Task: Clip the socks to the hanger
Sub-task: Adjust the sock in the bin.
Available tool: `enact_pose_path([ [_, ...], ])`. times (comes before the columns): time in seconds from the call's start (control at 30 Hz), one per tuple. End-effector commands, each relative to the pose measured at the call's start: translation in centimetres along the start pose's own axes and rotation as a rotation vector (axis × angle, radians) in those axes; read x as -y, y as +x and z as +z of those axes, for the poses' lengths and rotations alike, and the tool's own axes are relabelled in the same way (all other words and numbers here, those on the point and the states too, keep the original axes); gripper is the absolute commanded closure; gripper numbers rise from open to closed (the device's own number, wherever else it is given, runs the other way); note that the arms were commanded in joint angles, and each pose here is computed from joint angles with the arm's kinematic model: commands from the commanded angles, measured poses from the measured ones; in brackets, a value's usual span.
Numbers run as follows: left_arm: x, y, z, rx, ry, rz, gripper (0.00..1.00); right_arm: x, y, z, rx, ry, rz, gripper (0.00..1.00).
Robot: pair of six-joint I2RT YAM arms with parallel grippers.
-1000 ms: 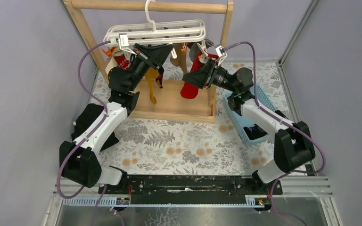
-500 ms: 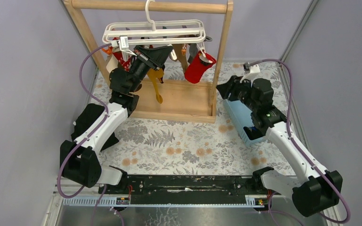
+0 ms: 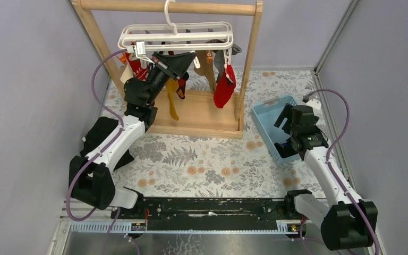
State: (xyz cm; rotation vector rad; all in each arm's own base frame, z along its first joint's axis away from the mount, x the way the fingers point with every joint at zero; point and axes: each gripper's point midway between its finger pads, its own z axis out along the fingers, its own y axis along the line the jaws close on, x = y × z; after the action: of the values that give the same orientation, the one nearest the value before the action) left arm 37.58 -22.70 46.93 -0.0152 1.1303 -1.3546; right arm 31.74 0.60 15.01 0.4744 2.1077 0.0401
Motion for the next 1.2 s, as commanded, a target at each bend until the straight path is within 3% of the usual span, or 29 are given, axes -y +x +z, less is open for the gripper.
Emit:
enact_pose_path([
  [0.0, 1.1, 0.2, -0.3, -0.005, 0.079, -0.012, 1.0, 5.4, -0.3, -0.1, 0.095, 0.279, 0.087, 0.08],
  [0.3, 1.0, 0.5, -0.5, -0.009, 0.09, -0.031, 1.0, 8.9, 4.3, 2.6, -0.004, 0.497, 0.158, 0.01],
  [0.43, 1.1, 0.6, -0.5, -0.01, 0.094, -0.035, 1.0, 9.9, 5.2, 4.4, -0.002, 0.575, 0.221, 0.04],
  [0.63, 1.3, 0.3, -0.5, -0.006, 0.09, -0.021, 1.0, 10.0, 3.5, 5.8, 0.103, 0.599, 0.337, 0.1],
  [0.8, 1.3, 0.1, -0.6, -0.005, 0.085, -0.012, 1.0, 10.2, 3.6, 7.3, 0.06, 0.642, 0.346, 0.11],
  [1.07, 1.6, 0.0, -0.7, 0.0, 0.088, -0.009, 1.0, 11.7, 4.1, 8.9, -0.024, 0.677, 0.41, 0.28],
  [1.17, 1.7, -0.1, -0.7, 0.0, 0.091, -0.009, 1.0, 11.8, 4.4, 9.3, -0.057, 0.662, 0.428, 0.49],
])
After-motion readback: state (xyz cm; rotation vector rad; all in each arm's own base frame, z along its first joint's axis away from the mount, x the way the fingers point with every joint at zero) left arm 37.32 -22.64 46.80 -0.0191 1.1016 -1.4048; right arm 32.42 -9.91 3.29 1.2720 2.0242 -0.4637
